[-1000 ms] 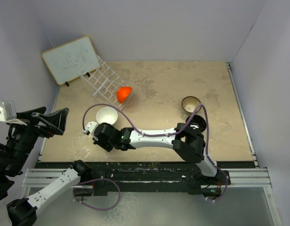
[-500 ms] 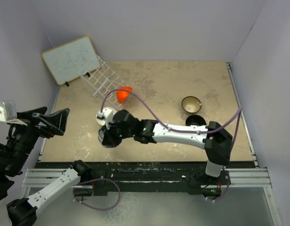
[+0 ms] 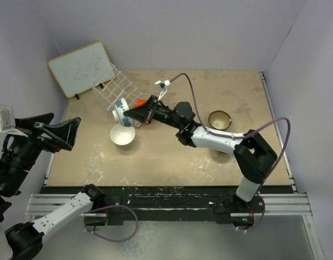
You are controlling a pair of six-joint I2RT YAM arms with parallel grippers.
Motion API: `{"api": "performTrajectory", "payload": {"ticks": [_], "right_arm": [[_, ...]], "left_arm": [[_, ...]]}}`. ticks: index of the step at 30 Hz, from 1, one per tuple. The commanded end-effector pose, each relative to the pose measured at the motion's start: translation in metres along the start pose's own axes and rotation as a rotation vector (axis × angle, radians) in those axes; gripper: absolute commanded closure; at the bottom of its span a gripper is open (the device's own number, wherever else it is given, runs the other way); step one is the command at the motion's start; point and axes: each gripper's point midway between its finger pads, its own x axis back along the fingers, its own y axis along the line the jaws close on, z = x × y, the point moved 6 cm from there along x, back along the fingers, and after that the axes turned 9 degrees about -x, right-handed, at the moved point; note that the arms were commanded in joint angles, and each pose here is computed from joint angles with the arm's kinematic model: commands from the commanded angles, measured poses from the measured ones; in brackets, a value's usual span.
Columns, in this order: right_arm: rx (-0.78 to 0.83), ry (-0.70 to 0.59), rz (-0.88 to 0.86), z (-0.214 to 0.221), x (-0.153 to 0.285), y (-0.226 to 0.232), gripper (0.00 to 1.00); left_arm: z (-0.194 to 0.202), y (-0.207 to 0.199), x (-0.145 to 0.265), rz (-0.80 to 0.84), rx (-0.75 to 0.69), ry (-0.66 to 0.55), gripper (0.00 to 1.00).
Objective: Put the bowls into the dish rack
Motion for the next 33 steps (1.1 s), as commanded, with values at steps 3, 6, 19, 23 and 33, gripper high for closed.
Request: {"api": "performTrajectory", "payload": {"ticks": [3,6,19,23,33], "right_arm": [[-0.066,-0.355,-0.459,-0.063,0.009,0.050,1.00],[-0.051,-0.465,-0.452,-0.077,0.006,0.038,1.00],[-0.153,-0.877,-0.504,-0.119,0.003,-0.023,1.00],[-0.175,-0.931,-0.470,-0.121,0.003,-0.040,1.00],[-0.269,-0.919,-0.498,-0.113,-0.016,-0.069,1.00]], "left_arm": [[-0.006,-0.008,-0.007,0.051,-0.045,0.004,0.01],[-0.006,-0.009,-0.008,0.067,-0.054,0.013,0.01],[0.009,-0.010,-0.007,0.087,-0.076,0.055,0.01],[0.012,-0.011,-0.008,0.092,-0.087,0.069,0.01],[0.018,-0.010,-0.009,0.092,-0.111,0.093,0.01]]}}
